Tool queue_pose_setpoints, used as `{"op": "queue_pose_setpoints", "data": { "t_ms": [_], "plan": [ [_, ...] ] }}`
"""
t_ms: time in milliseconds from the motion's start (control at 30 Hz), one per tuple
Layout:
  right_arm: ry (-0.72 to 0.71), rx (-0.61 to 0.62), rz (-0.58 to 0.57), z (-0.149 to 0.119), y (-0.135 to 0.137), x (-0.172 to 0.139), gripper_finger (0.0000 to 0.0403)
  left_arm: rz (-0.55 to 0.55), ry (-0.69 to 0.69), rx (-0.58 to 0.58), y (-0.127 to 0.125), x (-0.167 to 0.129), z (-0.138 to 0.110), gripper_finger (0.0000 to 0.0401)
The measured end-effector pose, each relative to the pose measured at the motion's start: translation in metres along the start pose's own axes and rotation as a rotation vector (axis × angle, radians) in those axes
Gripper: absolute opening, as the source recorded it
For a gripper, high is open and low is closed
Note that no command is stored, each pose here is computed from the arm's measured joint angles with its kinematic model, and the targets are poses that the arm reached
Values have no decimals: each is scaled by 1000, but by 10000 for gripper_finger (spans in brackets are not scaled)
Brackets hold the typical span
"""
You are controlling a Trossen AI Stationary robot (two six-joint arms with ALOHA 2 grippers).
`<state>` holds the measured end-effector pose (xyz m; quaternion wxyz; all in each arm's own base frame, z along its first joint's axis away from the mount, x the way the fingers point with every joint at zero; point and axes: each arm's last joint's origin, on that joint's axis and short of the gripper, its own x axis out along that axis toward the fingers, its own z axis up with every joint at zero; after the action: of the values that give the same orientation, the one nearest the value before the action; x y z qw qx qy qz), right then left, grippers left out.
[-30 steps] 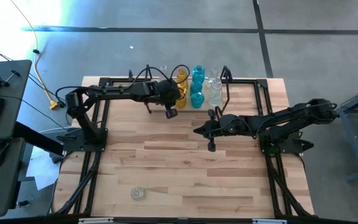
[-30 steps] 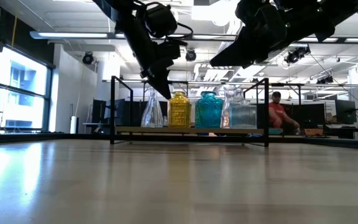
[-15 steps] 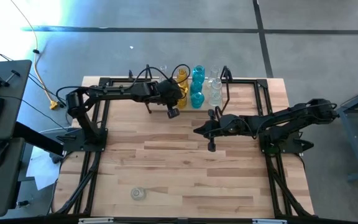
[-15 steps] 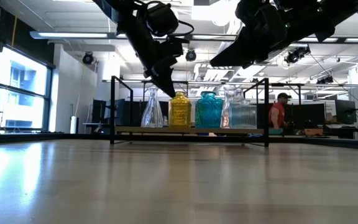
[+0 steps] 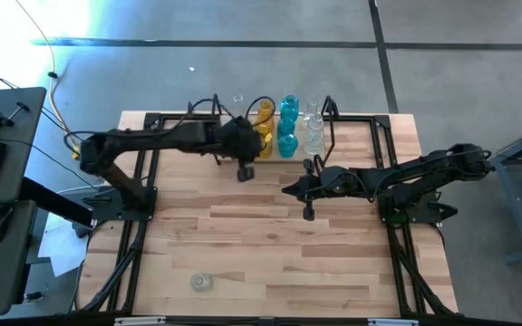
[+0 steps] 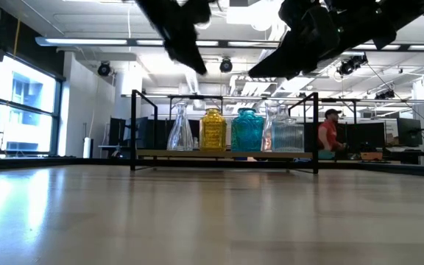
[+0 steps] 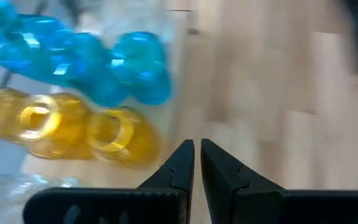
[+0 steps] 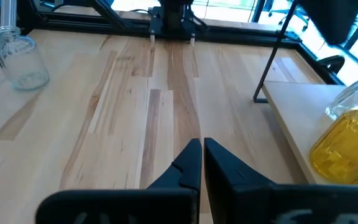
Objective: Sort vases onto shelf
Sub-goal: Put the transparent vase on the shelf aligned with other transparent vase
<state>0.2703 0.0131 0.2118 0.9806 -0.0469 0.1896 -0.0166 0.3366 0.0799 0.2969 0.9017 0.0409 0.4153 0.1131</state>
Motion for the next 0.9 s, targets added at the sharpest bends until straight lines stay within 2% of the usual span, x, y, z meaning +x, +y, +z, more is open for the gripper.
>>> {"op": "queue_pose_setpoints", "data": {
  "t_ms": [133,333,667,900],
  "plan": [
    [-23,-6,-2,2,0,0,0,-94,14,27,-28,-41,-4,19],
    [-36,-12,-2,4,0,0,0,-174,154,10,-74,-86,-25,19],
    [-49,-5,10,5,2,0,0,-219,485,-176,-157,-129,-72,32],
    [-71,-19,24,7,6,-1,0,-284,604,-372,-197,-155,-92,88]
  ]
}}
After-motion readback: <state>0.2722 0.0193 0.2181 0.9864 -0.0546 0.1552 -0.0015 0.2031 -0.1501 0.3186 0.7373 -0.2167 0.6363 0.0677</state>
